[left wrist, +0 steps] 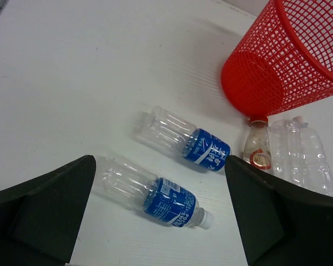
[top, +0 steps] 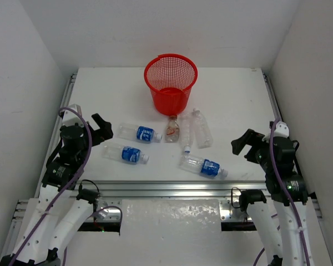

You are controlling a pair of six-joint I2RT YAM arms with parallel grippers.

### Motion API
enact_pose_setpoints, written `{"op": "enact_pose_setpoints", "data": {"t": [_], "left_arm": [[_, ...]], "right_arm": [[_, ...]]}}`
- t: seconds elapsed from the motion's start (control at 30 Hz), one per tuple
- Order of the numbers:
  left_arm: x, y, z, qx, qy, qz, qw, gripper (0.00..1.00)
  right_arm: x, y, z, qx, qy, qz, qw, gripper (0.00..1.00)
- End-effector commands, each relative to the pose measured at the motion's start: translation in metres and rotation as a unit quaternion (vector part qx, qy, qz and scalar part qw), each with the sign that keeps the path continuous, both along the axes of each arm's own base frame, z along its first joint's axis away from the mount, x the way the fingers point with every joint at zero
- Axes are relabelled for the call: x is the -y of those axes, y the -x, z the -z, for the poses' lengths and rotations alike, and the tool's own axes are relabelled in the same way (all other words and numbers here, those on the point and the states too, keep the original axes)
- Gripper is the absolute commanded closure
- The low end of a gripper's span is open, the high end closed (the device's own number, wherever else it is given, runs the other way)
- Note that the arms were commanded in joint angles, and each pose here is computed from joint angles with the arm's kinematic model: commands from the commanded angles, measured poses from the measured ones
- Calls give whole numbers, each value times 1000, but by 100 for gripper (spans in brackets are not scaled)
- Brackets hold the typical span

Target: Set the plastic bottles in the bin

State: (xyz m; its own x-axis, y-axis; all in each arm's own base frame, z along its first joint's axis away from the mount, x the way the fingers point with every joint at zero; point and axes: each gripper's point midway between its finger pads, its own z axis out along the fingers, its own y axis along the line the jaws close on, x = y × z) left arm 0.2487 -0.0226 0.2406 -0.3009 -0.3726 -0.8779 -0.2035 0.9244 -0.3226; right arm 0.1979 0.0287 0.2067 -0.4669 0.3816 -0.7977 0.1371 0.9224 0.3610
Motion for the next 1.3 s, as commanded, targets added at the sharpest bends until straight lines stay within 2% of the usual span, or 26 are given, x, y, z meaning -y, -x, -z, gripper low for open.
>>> {"op": "enact_pose_setpoints", "data": {"t": [0.0,0.2,0.4,0.57,0.7,0.77,0.8,0.9,0.97,1.07,1.13,1.27], "left_arm": [[4,-4,-12,25,8,9,1000,0],[9,-4,-12,27,10,21,999,0],[10,-6,-9,21,8,25,999,0],[10,-7,-8,18,7,23,1000,0],[10,-7,-7,17,7,25,999,0],[11,-8,-6,16,7,28,999,0],[12,-8,-6,15,6,29,999,0],[12,-9,-4,10,5,31,999,0],[13,-10,-3,8,5,33,999,0],[14,-10,-1,5,5,35,999,0],[15,-11,-2,6,5,38,999,0],[16,-10,-2,6,6,42,999,0]], "right_arm": [[3,-7,-10,28,3,10,1000,1],[-7,-12,-14,54,-10,-16,998,1],[-23,-34,-6,35,-32,-52,998,1],[-33,-79,27,-56,-40,-72,995,1],[-38,-126,46,-85,-23,-92,992,3],[-46,-146,46,-89,-8,-130,988,6],[-52,-154,70,-124,1,-149,981,7],[-69,-178,91,-154,17,-184,971,7],[-84,-179,117,-190,23,-208,959,7],[-105,-179,132,-207,47,-234,949,7],[-107,-182,151,-229,68,-229,944,8],[-95,-185,173,-255,101,-205,939,19]]}}
